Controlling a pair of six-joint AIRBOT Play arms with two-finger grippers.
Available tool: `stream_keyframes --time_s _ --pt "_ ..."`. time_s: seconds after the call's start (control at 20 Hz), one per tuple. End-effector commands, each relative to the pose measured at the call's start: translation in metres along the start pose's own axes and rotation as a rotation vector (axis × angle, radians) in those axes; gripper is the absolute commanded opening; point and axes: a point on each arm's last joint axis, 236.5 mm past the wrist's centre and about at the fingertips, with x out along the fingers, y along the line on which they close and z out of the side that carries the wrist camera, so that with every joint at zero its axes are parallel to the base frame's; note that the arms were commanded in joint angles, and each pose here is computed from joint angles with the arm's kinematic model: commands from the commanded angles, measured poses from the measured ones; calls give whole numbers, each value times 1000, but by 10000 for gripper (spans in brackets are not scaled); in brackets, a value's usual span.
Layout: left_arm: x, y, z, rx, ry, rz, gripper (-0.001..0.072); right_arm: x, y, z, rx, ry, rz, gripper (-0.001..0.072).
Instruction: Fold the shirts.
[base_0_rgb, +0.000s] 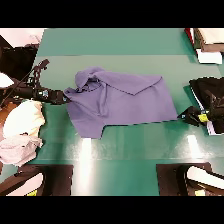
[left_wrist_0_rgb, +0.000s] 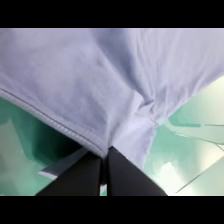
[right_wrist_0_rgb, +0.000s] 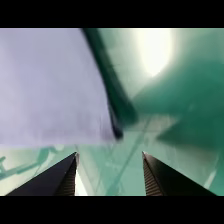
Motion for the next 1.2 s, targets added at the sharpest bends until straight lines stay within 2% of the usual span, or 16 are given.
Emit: stream_keyframes --time_s 0.0,0.15,0.25,0.3,0.4,0.6,0.75,0.95,1.05,1.15 --pt "-1 -1 -1 -2 7 -3 28 15 7 10 -36 18 2 450" --pt "-1 -1 -2 -2 8 -3 28 24 20 12 -88 46 -5 427" --pt "-1 -2 -3 -2 14 -6 28 27 24 10 -104 56 -6 305" --pt "-1 -2 -4 -2 16 -7 28 28 25 8 -110 64 -6 301" --pt "-1 -3 -5 -2 20 -8 28 27 27 4 -111 84 0 19" --pt "-6 -5 -1 -50 16 -6 28 13 49 7 -123 35 54 17" --pt "-54 -34 59 63 -148 14 27 -52 119 46 -217 -204 181 16" --pt "-203 -138 146 369 -548 46 27 -215 239 70 -468 -658 286 16" --pt "-288 -195 152 530 -744 95 27 -313 293 48 -612 -930 277 16" --pt "-361 -238 138 620 -926 155 27 -391 330 5 -735 -1159 230 15"
